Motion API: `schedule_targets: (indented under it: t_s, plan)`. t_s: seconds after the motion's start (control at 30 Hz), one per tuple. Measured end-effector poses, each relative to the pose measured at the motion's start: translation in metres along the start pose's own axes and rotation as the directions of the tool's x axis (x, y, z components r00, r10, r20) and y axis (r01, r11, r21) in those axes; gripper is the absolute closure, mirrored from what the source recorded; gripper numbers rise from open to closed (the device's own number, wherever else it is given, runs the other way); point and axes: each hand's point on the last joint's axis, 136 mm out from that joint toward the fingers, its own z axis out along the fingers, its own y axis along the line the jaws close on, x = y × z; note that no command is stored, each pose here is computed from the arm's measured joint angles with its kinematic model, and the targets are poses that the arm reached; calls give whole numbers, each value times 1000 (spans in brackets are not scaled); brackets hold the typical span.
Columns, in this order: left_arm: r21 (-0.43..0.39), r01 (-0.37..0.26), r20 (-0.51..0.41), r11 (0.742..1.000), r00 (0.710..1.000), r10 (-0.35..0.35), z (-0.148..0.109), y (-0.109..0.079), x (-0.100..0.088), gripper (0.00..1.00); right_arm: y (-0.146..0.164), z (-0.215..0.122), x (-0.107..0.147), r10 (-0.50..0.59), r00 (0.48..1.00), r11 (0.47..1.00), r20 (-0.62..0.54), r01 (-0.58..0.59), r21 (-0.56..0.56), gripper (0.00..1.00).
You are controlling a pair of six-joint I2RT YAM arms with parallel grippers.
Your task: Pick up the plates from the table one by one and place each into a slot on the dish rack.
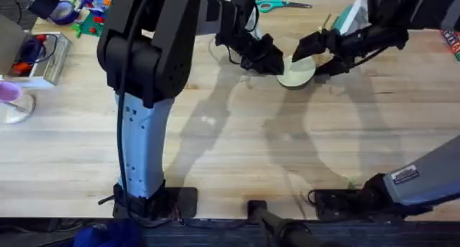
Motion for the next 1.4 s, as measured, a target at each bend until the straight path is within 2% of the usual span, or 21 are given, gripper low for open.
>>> schedule_targets:
  t_s: [0.1,0.3,0.6,0.67,0.77,0.8,1.13,1.4]
  plan:
    - [0,0,0,1000,1000,0,0,0,0,959,0,0,0,0,1000,1000,0,0,0,187]
    - [0,0,0,1000,1000,0,0,0,0,959,0,0,0,0,1000,1000,0,0,0,420]
    - [0,0,0,1000,1000,0,0,0,0,959,0,0,0,1,1000,1000,-1,-1,0,614]
    - [0,0,0,1000,1000,0,0,0,0,959,0,0,0,1,1000,1000,-2,-1,1,715]
    - [1,0,0,1000,1000,0,0,0,0,959,-2,-1,0,8,1000,1000,1,-8,3,935]
    - [1,1,0,1000,1000,-1,0,0,0,959,-1,-2,-1,9,1000,1000,2,-9,-8,956]
    - [5,-1,2,1000,1000,1,-1,0,-1,959,3,-4,-3,6,1000,1000,6,-6,-26,973]
    - [5,-51,44,999,998,51,-1,-2,-12,959,4,-5,-9,-11,999,1000,30,12,-27,971]
